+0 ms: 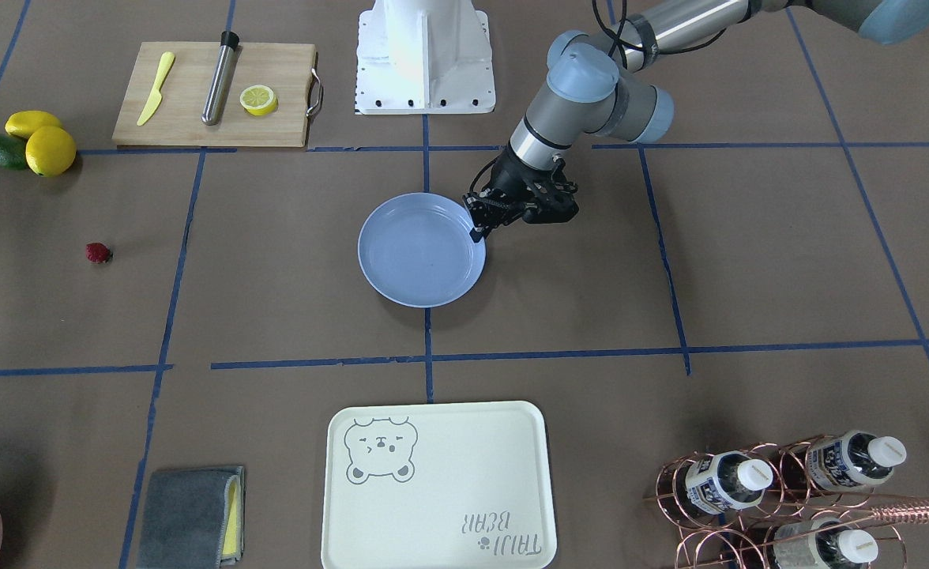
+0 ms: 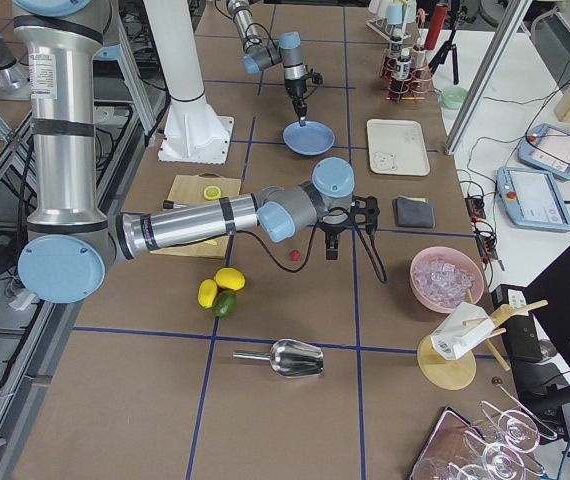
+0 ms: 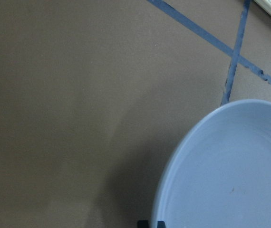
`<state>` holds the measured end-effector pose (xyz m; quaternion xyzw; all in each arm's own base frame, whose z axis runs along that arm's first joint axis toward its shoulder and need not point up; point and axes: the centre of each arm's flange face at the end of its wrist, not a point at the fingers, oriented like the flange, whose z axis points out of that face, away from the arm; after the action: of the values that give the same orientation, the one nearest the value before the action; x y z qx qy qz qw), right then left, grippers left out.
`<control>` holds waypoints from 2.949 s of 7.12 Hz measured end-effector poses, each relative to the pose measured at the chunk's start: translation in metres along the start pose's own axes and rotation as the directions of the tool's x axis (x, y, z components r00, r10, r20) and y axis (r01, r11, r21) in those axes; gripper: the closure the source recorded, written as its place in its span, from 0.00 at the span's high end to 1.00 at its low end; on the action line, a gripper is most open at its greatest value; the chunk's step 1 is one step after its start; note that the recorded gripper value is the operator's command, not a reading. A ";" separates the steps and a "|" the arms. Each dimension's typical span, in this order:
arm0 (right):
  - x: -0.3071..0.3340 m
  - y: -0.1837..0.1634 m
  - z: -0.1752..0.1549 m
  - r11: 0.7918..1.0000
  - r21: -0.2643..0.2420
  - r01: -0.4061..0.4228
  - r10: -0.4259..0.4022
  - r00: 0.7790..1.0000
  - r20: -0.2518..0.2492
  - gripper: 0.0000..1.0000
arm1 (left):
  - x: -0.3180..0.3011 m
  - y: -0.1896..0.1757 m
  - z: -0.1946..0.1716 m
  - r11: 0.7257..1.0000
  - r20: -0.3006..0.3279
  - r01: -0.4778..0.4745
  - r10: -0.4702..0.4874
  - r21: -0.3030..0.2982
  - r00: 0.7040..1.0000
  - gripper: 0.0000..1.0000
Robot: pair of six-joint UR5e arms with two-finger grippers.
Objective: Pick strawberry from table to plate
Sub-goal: 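Set the plate down at center and withdraw left gripper while right gripper grasps strawberry, then carry the red strawberry with the right gripper over the blue plate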
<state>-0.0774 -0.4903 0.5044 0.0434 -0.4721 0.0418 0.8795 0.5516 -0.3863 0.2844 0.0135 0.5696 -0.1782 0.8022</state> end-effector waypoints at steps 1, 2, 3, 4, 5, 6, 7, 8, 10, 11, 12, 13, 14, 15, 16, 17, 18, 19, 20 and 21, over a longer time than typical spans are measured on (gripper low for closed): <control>-0.001 0.001 0.001 1.000 -0.002 0.002 -0.002 1.000 0.000 1.00 | -0.002 0.000 0.000 1.000 0.003 -0.011 0.011 0.000 1.000 1.00; -0.003 0.002 0.006 1.000 -0.010 0.002 -0.002 1.000 -0.002 1.00 | -0.001 0.000 -0.002 1.000 -0.001 -0.019 0.019 -0.001 1.000 1.00; -0.009 0.005 0.015 1.000 -0.018 0.002 -0.003 1.000 -0.011 1.00 | 0.003 -0.004 -0.007 1.000 0.003 -0.028 0.028 0.004 1.000 1.00; -0.018 0.011 0.029 1.000 -0.019 0.003 -0.003 1.000 -0.023 1.00 | 0.010 -0.015 -0.020 0.998 0.025 -0.056 0.055 0.021 0.998 1.00; -0.026 0.024 0.049 1.000 -0.009 0.002 -0.002 0.999 -0.034 1.00 | 0.021 -0.033 -0.046 0.995 0.057 -0.094 0.092 0.035 0.994 1.00; -0.031 0.046 0.076 1.000 0.007 0.010 -0.010 0.999 -0.053 1.00 | 0.028 -0.052 -0.075 0.993 0.079 -0.117 0.114 0.034 0.990 1.00; -0.037 0.067 0.102 1.000 0.014 0.022 -0.020 0.997 -0.076 1.00 | 0.030 -0.072 -0.098 0.990 0.090 -0.132 0.127 0.042 0.988 1.00; -0.043 0.082 0.122 1.000 0.008 0.027 -0.026 0.995 -0.094 1.00 | 0.030 -0.095 -0.117 0.986 0.108 -0.153 0.145 0.066 0.984 1.00; -0.052 0.099 0.147 0.999 -0.006 0.038 -0.038 0.992 -0.122 1.00 | 0.023 -0.125 -0.149 0.974 0.164 -0.202 0.184 0.101 0.969 1.00; -0.054 0.103 0.157 0.999 -0.015 0.043 -0.045 0.990 -0.134 1.00 | 0.013 -0.132 -0.158 0.970 0.183 -0.218 0.196 0.107 0.963 1.00; -0.054 0.106 0.167 0.999 -0.027 0.046 -0.050 0.988 -0.143 0.92 | 0.003 -0.140 -0.166 0.965 0.199 -0.234 0.208 0.115 0.958 1.00; -0.051 0.107 0.175 0.998 -0.038 0.046 -0.051 0.987 -0.152 0.78 | -0.006 -0.147 -0.171 0.961 0.213 -0.248 0.219 0.120 0.952 1.00; -0.049 0.108 0.178 0.998 -0.043 0.044 -0.050 0.986 -0.157 0.66 | -0.014 -0.153 -0.173 0.958 0.226 -0.257 0.226 0.123 0.948 1.00; -0.048 0.109 0.180 0.998 -0.046 0.042 -0.049 0.986 -0.161 0.42 | -0.019 -0.155 -0.173 0.958 0.234 -0.261 0.227 0.122 0.945 1.00; -0.047 0.109 0.181 0.998 -0.047 0.041 -0.048 0.986 -0.161 0.20 | -0.021 -0.155 -0.173 0.958 0.237 -0.261 0.228 0.121 0.944 1.00; -0.047 0.109 0.181 0.998 -0.048 0.041 -0.048 0.986 -0.162 0.00 | -0.021 -0.156 -0.173 0.958 0.238 -0.262 0.228 0.121 0.944 1.00; -0.047 0.109 0.181 0.998 -0.048 0.040 -0.048 0.986 -0.162 0.00 | -0.023 -0.156 -0.173 0.958 0.241 -0.261 0.227 0.120 0.944 1.00; -0.047 0.109 0.180 0.998 -0.047 0.040 -0.047 0.986 -0.162 0.00 | -0.026 -0.156 -0.173 0.959 0.244 -0.259 0.225 0.118 0.943 1.00; -0.049 0.108 0.178 0.998 -0.043 0.043 -0.049 0.986 -0.158 0.00 | -0.028 -0.156 -0.173 0.960 0.243 -0.256 0.223 0.113 0.944 1.00; -0.056 0.107 0.169 0.998 -0.034 0.051 -0.055 0.988 -0.142 0.00 | -0.030 -0.161 -0.178 0.962 0.241 -0.250 0.218 0.110 0.946 1.00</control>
<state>-0.2604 -0.4054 0.5544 0.0394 -0.4072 0.0141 0.9124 0.3325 -0.4884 0.2788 0.1166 0.4550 -0.1213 0.8745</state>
